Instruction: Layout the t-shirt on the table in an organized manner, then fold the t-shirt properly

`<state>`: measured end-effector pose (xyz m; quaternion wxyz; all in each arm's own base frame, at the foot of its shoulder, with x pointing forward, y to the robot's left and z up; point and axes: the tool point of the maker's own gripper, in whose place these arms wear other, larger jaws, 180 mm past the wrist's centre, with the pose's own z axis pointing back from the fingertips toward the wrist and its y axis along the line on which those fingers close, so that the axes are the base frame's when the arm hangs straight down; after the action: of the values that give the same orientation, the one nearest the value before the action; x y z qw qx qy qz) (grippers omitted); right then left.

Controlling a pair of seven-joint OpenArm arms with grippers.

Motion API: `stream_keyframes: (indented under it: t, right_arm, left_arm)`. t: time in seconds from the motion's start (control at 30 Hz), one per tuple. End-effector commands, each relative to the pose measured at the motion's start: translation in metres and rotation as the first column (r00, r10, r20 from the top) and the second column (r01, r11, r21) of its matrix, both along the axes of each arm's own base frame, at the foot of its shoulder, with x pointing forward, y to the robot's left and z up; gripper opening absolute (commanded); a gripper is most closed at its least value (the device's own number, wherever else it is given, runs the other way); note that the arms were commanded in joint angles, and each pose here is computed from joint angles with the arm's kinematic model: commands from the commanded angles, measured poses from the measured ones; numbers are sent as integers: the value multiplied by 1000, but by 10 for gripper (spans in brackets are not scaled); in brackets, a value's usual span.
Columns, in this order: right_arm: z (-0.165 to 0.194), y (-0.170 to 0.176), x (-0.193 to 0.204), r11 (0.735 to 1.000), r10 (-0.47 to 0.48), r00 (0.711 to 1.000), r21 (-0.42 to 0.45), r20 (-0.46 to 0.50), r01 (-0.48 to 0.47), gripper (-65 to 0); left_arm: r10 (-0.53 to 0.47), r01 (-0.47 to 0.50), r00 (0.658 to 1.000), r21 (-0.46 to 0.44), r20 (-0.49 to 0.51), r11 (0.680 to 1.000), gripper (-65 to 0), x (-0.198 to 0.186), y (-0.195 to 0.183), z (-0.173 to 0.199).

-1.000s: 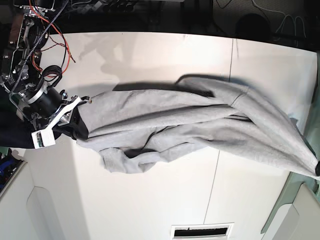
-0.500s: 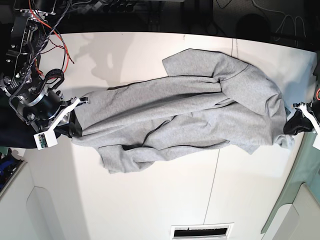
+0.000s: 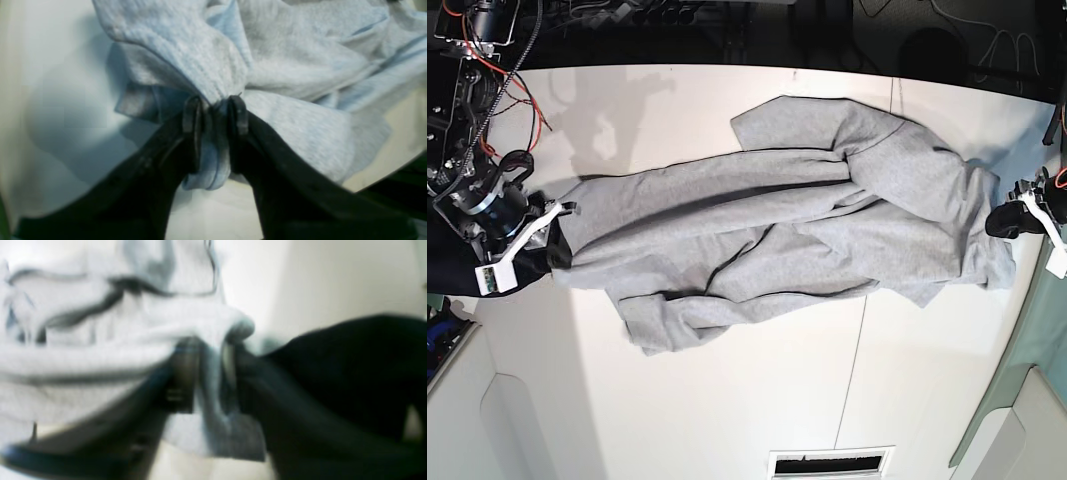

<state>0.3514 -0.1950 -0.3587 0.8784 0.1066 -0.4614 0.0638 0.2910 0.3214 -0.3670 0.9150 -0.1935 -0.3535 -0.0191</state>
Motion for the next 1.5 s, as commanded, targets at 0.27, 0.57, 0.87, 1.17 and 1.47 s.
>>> stream_keyframes:
  t: [0.27,0.57,0.87,1.17,1.47]
  right_arm:
    - [25,-2,6,993,-14,1000,114,16,12,-316]
    - [-22,15,-43,974,-15,989,221,-148,48,-316]
    - [-82,28,-69,944,-107,969,282,-223,169,-316]
    - [-69,29,-33,933,-122,979,316,-165,169,-316]
    - [-70,50,-11,920,-110,980,356,-168,164,-316]
  left_arm:
    - [111,-87,985,-172,135,981,-496,6,30,67]
    - [130,-114,990,-219,60,969,-496,-26,22,40]
    - [218,-181,966,-242,139,953,-288,-23,39,54]
    - [256,-213,961,-317,100,924,-288,-53,49,59]
    - [230,-226,972,-445,-44,866,-288,-103,-30,-1]
